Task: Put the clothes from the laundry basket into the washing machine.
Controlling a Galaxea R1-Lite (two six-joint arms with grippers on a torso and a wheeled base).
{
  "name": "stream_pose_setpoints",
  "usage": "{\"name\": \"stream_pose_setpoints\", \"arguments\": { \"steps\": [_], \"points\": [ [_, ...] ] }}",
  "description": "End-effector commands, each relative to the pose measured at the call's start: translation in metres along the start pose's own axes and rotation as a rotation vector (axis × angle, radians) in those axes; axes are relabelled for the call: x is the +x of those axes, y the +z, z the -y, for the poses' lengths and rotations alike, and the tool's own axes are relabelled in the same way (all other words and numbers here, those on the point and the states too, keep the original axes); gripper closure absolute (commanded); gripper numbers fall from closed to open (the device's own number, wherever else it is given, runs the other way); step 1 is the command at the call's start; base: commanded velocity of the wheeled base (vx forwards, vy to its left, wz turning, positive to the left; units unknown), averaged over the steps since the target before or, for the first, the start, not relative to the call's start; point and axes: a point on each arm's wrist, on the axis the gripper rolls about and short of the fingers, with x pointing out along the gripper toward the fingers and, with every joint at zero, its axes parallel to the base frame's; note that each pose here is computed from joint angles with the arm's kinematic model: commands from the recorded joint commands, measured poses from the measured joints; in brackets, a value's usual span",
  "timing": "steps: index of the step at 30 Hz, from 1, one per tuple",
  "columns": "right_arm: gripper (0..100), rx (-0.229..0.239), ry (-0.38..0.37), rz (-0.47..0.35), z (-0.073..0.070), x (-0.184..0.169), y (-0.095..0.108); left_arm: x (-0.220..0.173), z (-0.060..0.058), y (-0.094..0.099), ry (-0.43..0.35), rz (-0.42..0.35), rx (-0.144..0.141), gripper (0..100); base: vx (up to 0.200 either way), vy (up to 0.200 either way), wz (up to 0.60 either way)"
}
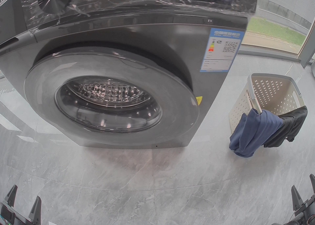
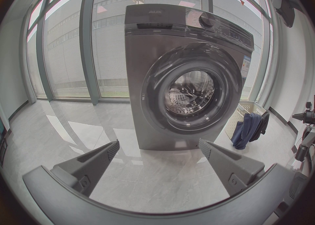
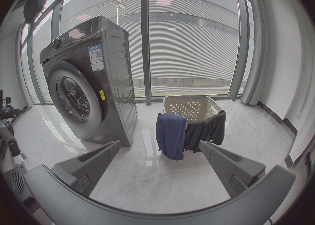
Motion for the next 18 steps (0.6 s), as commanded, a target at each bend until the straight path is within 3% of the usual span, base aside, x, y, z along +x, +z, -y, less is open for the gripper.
{"name": "stream_pose_setpoints", "arguments": {
  "steps": [1,7,16,18],
  "points": [
    [0,0.0,0.0,-0.008,0.0,0.0006,-0.0046,-0.0002,-0.0002,-0.0049,0.001,0.002,0.0,0,0.0,0.0,0.0],
    [0,0.003,0.0,-0.008,0.0,0.0006,-0.0046,-0.0002,-0.0002,-0.0049,0.001,0.002,0.0,0,-0.2,0.0,0.0],
    [0,0.003,0.0,-0.008,0.0,0.0006,-0.0046,-0.0002,-0.0002,-0.0049,0.001,0.002,0.0,0,0.0,0.0,0.0],
    [0,0.003,0.0,-0.008,0.0,0.0006,-0.0046,-0.0002,-0.0002,-0.0049,0.001,0.002,0.0,0,0.0,0.2,0.0]
  ]
}}
